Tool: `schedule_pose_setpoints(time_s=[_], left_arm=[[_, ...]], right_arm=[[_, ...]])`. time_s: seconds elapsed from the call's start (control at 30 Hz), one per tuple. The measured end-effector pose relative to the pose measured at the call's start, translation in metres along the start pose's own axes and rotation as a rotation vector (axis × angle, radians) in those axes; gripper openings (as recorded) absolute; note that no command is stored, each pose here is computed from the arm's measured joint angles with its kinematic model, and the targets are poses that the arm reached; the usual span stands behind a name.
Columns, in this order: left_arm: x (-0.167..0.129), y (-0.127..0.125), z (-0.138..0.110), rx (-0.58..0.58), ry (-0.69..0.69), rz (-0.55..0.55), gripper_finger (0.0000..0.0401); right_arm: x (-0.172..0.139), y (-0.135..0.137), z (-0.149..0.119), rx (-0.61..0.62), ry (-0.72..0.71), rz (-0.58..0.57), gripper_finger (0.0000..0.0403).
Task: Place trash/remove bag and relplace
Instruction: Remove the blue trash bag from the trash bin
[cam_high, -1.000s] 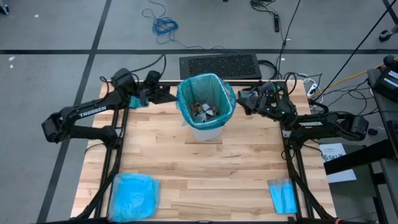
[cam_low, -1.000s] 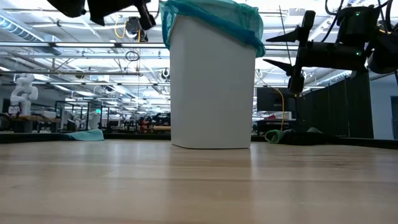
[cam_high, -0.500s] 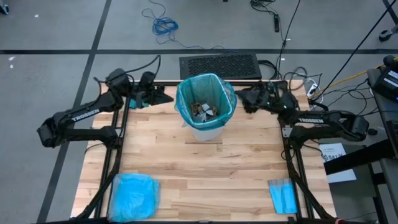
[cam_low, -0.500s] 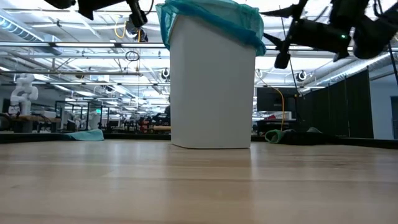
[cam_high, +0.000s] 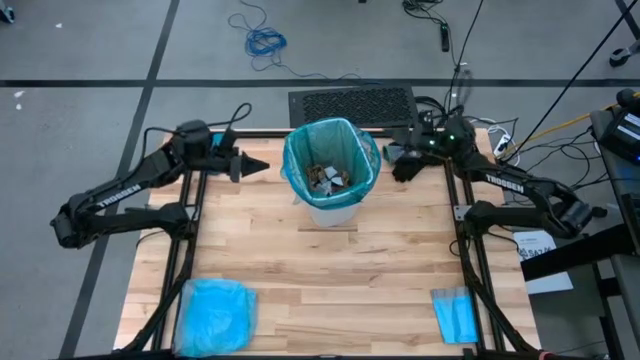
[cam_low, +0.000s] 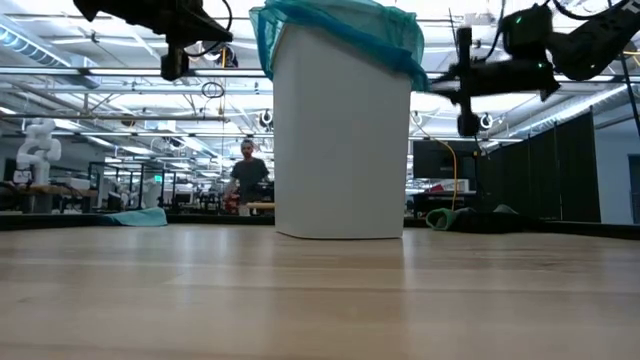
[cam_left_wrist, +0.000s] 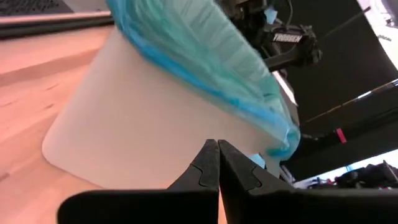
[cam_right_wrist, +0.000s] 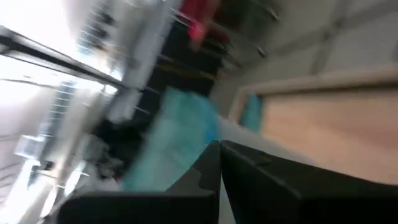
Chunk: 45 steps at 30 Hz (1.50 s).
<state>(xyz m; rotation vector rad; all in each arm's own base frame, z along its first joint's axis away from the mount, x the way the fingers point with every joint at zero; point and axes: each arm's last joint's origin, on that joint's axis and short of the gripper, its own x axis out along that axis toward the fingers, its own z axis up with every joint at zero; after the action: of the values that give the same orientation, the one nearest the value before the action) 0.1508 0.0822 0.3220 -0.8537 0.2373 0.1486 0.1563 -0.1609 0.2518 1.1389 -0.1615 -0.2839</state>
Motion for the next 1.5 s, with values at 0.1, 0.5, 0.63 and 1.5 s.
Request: schedule_pose_setpoints(time_s=[0.1, 0.5, 0.63, 1.5], left_arm=[[0.006, 0.002, -0.001, -0.010, 0.023, 0.003, 0.0001], [0.077, 0.027, 0.011, 0.005, 0.082, -0.093, 0.0001], [0.092, 0.038, 0.013, -0.022, 0.113, -0.117, 0.0000], [0.076, 0.056, 0.040, -0.062, 0.044, -0.155, 0.0000]], right_arm=[[0.000, -0.010, -0.007, 0.035, 0.092, -0.075, 0.0001], [0.019, 0.008, -0.052, 0.035, 0.260, -0.034, 0.0000], [0.023, 0.017, -0.064, 0.027, 0.245, -0.012, 0.0000], [-0.039, -0.028, -0.098, 0.127, -0.285, 0.274, 0.0009]])
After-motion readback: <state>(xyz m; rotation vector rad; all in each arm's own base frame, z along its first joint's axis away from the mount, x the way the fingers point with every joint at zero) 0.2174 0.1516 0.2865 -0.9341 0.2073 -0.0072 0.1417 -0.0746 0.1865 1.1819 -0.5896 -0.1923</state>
